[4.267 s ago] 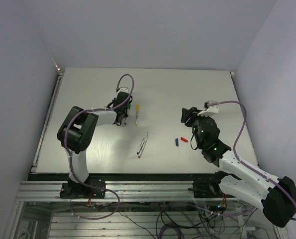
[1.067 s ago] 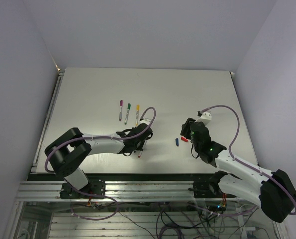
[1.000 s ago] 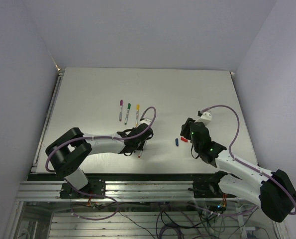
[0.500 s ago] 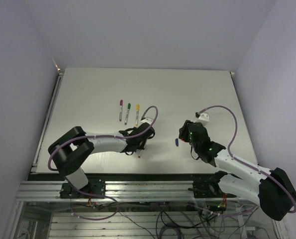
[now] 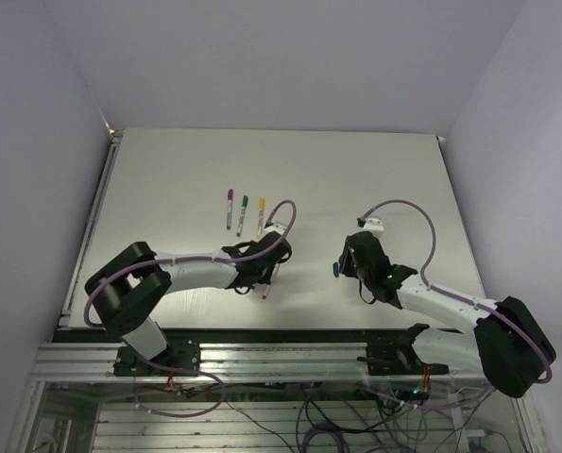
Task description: Insert the pens into the pen caps
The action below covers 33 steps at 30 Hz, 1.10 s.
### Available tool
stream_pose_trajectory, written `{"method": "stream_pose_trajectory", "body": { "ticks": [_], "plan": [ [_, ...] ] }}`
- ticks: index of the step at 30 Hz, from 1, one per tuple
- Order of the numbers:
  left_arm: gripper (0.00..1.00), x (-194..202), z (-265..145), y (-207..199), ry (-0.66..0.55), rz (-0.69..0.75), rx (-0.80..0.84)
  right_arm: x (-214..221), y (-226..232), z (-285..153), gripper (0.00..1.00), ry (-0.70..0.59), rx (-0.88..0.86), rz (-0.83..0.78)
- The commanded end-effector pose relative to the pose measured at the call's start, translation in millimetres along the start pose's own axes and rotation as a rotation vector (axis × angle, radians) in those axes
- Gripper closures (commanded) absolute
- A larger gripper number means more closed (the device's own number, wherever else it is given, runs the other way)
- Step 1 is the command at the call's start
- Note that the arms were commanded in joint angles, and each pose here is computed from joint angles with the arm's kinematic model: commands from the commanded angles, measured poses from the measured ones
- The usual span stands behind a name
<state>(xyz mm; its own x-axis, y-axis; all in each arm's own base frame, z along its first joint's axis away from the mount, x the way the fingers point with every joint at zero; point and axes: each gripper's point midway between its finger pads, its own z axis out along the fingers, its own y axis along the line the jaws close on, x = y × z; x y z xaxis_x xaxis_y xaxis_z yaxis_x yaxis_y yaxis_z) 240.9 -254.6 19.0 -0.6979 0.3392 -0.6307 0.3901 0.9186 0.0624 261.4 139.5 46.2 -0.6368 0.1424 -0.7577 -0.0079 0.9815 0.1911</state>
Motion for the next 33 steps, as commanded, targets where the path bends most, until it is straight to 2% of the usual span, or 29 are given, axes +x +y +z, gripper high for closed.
{"method": "stream_pose_trajectory", "body": {
  "ticks": [1,15,33],
  "plan": [
    [0.93,-18,-14,2,-0.047,-0.016,-0.003,-7,11,-1,0.75,-0.002,-0.044,-0.011],
    [0.93,-57,-40,-4,-0.171,-0.042,0.061,7,17,8,0.75,0.047,-0.074,-0.03],
    [0.93,-62,-44,-11,-0.191,-0.043,0.099,18,20,21,0.76,0.104,-0.063,-0.047]
  ]
}}
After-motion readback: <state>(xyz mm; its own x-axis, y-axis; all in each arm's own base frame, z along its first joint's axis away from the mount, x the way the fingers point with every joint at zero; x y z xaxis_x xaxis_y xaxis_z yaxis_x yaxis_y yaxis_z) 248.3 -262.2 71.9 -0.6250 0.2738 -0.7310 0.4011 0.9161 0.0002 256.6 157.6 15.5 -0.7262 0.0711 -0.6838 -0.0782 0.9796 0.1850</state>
